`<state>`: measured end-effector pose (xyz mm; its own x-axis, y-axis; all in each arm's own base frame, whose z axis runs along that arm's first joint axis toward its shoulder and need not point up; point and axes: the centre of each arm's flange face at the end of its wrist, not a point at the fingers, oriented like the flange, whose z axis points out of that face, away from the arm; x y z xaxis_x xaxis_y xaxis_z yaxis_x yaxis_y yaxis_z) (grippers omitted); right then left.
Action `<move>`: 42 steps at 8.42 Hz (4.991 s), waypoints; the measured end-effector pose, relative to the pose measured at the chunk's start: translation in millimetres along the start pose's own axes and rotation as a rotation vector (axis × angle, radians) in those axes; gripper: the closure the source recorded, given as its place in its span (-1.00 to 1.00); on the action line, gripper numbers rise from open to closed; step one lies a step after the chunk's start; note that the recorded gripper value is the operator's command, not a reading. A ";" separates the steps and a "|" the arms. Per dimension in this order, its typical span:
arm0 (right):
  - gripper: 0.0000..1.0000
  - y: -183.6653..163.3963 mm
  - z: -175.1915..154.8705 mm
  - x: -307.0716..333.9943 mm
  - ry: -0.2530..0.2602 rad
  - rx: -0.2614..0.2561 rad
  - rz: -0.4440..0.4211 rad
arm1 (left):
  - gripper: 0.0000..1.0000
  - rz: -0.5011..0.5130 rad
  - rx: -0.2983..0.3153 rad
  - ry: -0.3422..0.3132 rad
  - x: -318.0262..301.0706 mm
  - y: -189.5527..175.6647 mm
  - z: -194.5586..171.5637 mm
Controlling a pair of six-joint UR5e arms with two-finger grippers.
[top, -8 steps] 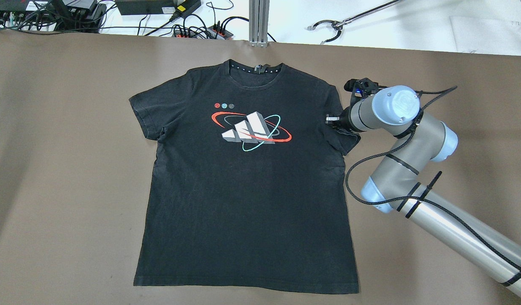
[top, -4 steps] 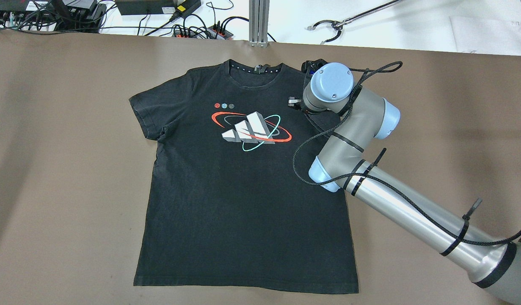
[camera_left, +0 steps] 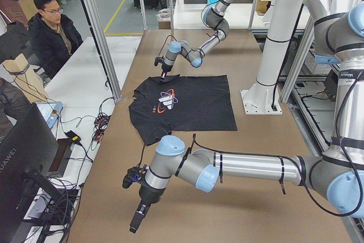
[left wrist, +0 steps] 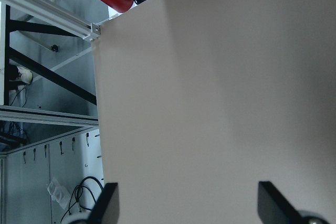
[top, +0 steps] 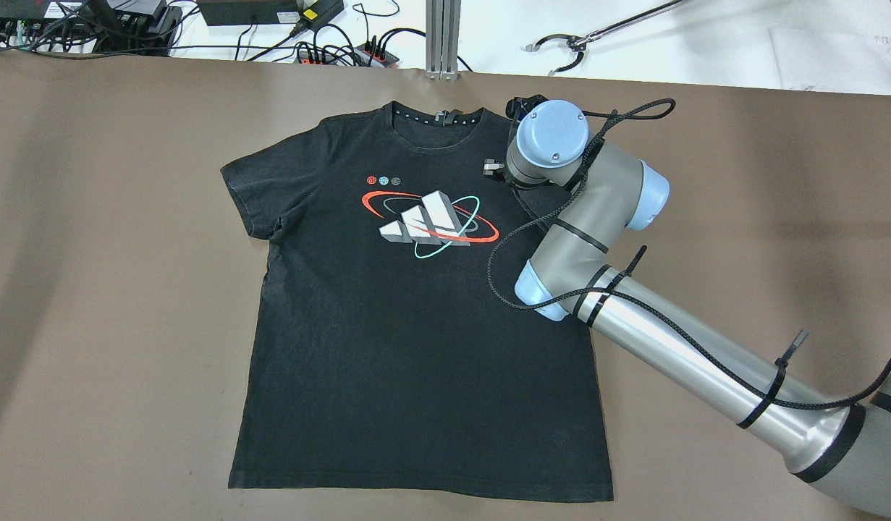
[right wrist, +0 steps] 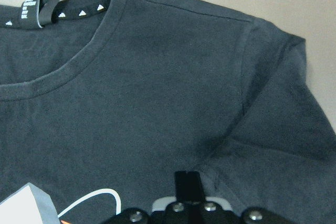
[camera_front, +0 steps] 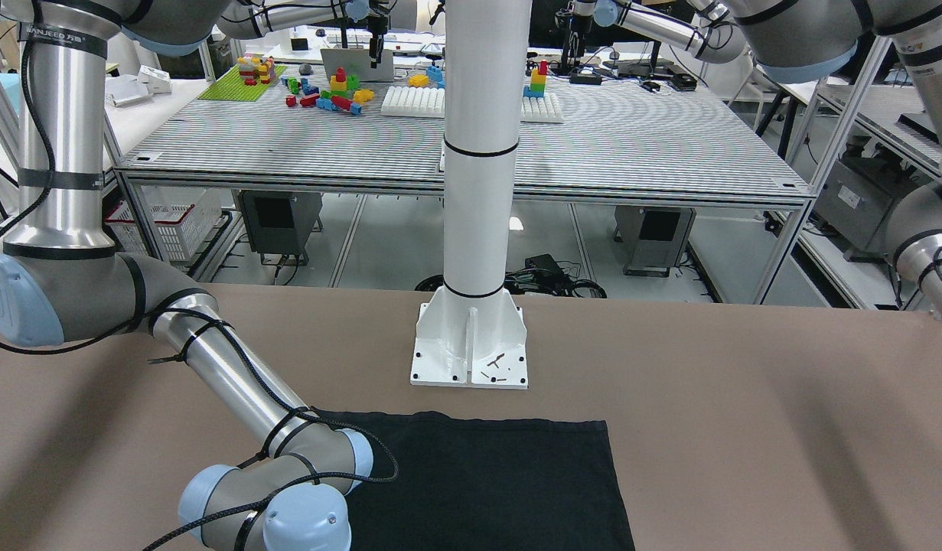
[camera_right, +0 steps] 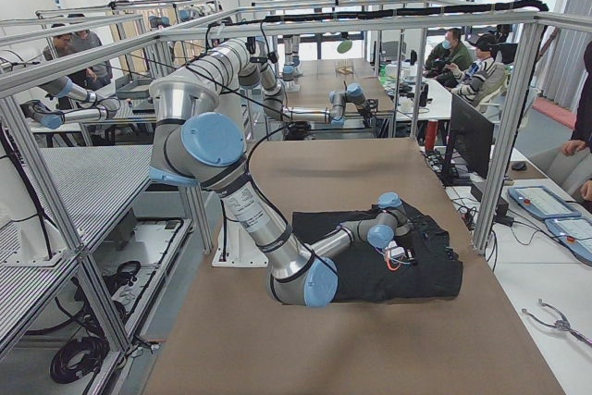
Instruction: Fold clothes
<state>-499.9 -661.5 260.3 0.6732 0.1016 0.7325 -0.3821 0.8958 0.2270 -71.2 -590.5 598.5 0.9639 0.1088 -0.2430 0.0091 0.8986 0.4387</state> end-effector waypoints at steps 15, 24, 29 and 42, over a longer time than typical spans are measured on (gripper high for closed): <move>-0.88 87.7 -35.3 -47.1 -0.100 -0.026 0.057 | -0.03 0.108 -0.105 0.604 382.0 -180.8 25.4; -0.88 91.6 -27.6 -37.6 -0.085 -0.028 0.056 | 1.00 0.084 -0.116 0.631 425.5 -192.7 53.8; -0.88 91.4 -26.4 -35.5 -0.083 -0.027 0.052 | 1.00 0.021 -0.079 0.712 417.1 -203.7 -8.7; -0.88 97.4 -33.1 -20.2 -0.096 -0.027 0.054 | -0.89 -0.286 -0.052 0.671 614.3 -244.7 -117.2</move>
<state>-529.7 -562.0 246.4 0.5880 0.1097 0.8014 -0.3983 0.9016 0.1688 487.6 -693.7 240.5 0.5548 0.0892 -0.8272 0.2068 0.9482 0.2410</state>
